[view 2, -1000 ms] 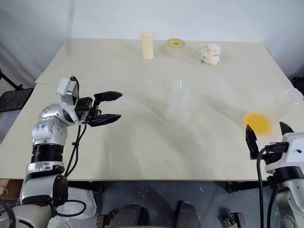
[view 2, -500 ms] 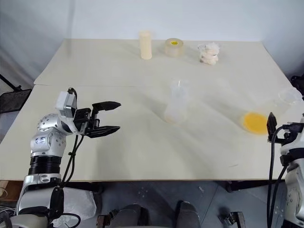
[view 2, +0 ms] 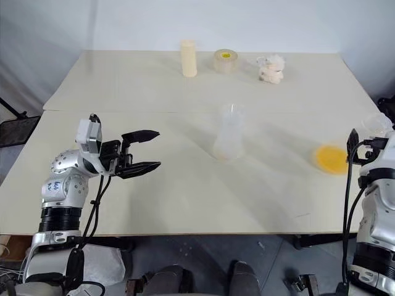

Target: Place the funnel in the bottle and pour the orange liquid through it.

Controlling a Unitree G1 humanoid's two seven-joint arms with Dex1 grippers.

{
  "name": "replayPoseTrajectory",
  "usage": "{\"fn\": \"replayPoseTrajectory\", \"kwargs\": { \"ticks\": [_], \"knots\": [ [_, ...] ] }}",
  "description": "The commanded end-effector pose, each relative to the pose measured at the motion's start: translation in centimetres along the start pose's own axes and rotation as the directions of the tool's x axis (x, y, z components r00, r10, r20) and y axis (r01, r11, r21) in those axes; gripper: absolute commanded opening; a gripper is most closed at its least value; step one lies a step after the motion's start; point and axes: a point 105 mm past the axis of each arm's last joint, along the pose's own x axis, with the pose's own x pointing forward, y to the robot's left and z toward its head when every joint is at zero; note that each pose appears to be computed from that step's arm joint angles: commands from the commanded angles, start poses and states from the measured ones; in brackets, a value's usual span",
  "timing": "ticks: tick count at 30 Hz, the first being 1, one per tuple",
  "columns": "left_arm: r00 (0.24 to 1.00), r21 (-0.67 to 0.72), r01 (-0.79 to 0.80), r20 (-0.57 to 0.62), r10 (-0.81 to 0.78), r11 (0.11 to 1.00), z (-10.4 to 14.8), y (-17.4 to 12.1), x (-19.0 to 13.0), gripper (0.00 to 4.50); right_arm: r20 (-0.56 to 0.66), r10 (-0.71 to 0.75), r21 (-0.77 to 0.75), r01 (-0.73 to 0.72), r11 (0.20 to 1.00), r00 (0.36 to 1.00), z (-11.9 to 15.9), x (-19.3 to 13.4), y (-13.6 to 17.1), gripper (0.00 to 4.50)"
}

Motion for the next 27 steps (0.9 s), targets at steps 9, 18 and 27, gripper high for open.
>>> {"fn": "replayPoseTrajectory", "kwargs": {
  "ticks": [9,18,27],
  "knots": [
    [1.0,0.038,0.005,0.021,-0.006,0.999,1.2,-0.7,-0.2,4.5,0.106,-0.028,-0.001,0.028,1.0,0.994,2.4,0.8,-0.1,1.95],
    [1.0,0.044,0.01,0.025,-0.011,0.999,1.3,-0.3,-0.2,4.5,0.187,0.07,0.009,-0.073,0.997,0.98,5.7,0.1,2.7,0.04],
    [0.998,0.059,-0.039,0.058,0.035,0.998,1.3,-0.1,0.3,4.5,0.101,0.194,0.052,-0.199,0.979,0.976,6.1,-5.2,3.8,0.04]
  ]
}}
